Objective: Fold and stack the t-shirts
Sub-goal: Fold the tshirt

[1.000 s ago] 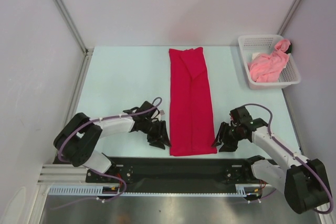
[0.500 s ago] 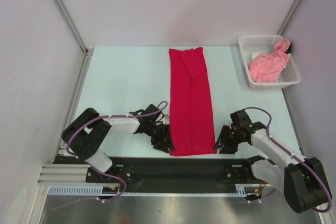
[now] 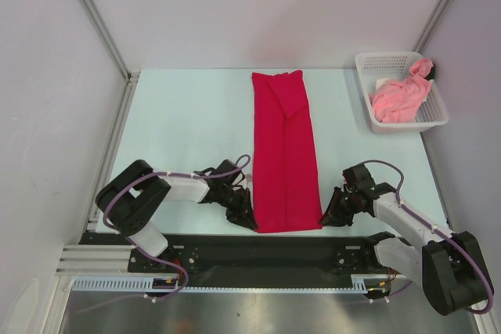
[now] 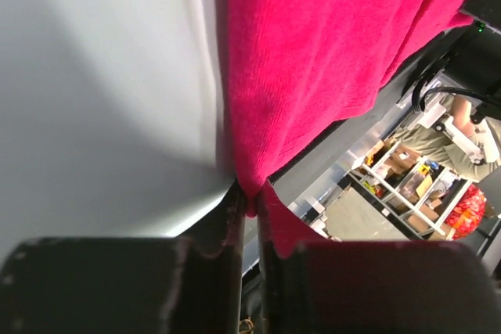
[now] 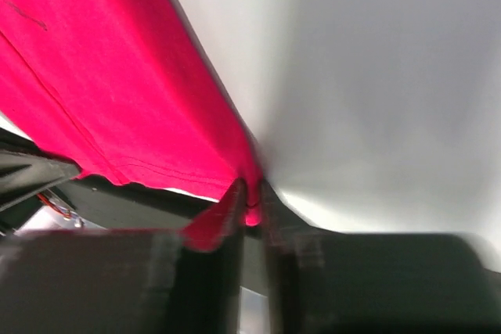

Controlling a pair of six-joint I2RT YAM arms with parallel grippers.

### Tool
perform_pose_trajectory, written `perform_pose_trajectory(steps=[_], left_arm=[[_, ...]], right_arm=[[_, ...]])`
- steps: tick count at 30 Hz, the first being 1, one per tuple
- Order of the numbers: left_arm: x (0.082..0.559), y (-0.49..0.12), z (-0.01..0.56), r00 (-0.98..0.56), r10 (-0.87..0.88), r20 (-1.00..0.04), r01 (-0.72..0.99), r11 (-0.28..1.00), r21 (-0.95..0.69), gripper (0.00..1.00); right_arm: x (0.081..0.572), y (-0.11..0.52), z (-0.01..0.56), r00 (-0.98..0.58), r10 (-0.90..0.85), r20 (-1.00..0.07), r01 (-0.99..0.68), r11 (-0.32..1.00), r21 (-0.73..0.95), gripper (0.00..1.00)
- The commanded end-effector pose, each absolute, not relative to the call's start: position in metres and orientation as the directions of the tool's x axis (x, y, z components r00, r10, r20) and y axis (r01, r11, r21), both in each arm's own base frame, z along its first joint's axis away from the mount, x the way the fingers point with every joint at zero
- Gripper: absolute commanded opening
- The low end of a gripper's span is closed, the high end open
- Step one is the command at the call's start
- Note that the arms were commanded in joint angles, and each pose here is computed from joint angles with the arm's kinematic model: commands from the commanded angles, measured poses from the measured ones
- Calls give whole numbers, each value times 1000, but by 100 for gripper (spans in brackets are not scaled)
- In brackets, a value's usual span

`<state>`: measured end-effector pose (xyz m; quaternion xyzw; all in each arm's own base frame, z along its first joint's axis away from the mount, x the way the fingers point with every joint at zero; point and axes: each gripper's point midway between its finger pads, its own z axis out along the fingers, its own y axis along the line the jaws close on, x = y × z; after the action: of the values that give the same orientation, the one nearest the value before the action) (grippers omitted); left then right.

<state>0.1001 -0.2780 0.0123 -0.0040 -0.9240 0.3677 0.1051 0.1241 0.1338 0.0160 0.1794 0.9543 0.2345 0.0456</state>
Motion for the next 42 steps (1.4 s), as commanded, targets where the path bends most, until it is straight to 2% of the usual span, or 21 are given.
perform_pose_trajectory(steps=[1, 2, 4, 7, 8, 10, 11, 13, 14, 17, 18, 19, 21, 24, 25, 27, 28, 33, 42], left_arm=[[111, -279, 11, -990, 80, 116, -19, 743, -669, 8], [115, -281, 14, -992, 80, 95, -5, 743, -670, 0], [126, -286, 26, -995, 92, 42, 40, 743, -668, 0], [157, -296, 59, -991, 89, -95, 130, 736, -664, 0], [165, -297, 66, -990, 78, -117, 136, 742, -656, 0], [196, -300, 88, -984, 8, -177, 126, 732, -669, 0], [207, -301, 95, -980, -21, -196, 119, 729, -674, 0], [238, -296, 98, -971, -91, -219, 81, 741, -666, 0], [258, -300, 112, -962, -111, -251, 93, 729, -679, 0], [311, -299, 119, -952, -167, -257, 61, 719, -693, 1], [328, -294, 118, -948, -191, -255, 40, 722, -691, 1], [347, -299, 120, -946, -200, -255, 38, 713, -701, 0], [368, -297, 120, -945, -236, -228, 0, 695, -719, 0], [400, -294, 118, -936, -259, -236, -13, 700, -714, 0], [411, -295, 121, -931, -266, -249, -8, 698, -716, 0], [423, -289, 109, -931, -294, -215, -54, 694, -718, 0], [427, -287, 108, -929, -305, -211, -63, 690, -721, 0], [442, -289, 92, -937, -311, -156, -94, 659, -746, 0], [455, -287, 82, -935, -324, -146, -111, 657, -745, 0]], right_arm=[[126, 142, 20, -935, 354, -3, 303, 805, 510, 9], [130, 146, 27, -938, 346, -11, 288, 798, 529, 0], [140, 149, 42, -939, 341, -43, 261, 789, 557, 0], [174, 152, 77, -927, 351, -133, 208, 775, 597, 0], [183, 154, 81, -930, 348, -118, 210, 768, 605, 0], [215, 153, 101, -923, 343, -173, 170, 768, 617, 0], [226, 152, 94, -930, 337, -149, 186, 779, 599, 0], [266, 151, 116, -918, 329, -220, 133, 780, 612, 0], [278, 151, 104, -928, 326, -179, 159, 783, 601, 0], [330, 149, 123, -915, 319, -247, 104, 779, 618, 0], [343, 148, 110, -923, 319, -216, 127, 782, 610, 0], [367, 147, 126, -910, 319, -266, 92, 778, 621, 0], [390, 145, 109, -918, 320, -234, 113, 777, 619, 0], [427, 145, 120, -910, 320, -263, 86, 768, 634, 0], [433, 146, 107, -920, 317, -230, 105, 766, 634, 0], [452, 144, 113, -914, 323, -247, 95, 761, 641, 0], [455, 146, 103, -922, 318, -220, 104, 751, 652, 0], [470, 144, 97, -925, 314, -213, 103, 748, 655, 0], [480, 138, 83, -929, 320, -184, 120, 733, 669, 0]])
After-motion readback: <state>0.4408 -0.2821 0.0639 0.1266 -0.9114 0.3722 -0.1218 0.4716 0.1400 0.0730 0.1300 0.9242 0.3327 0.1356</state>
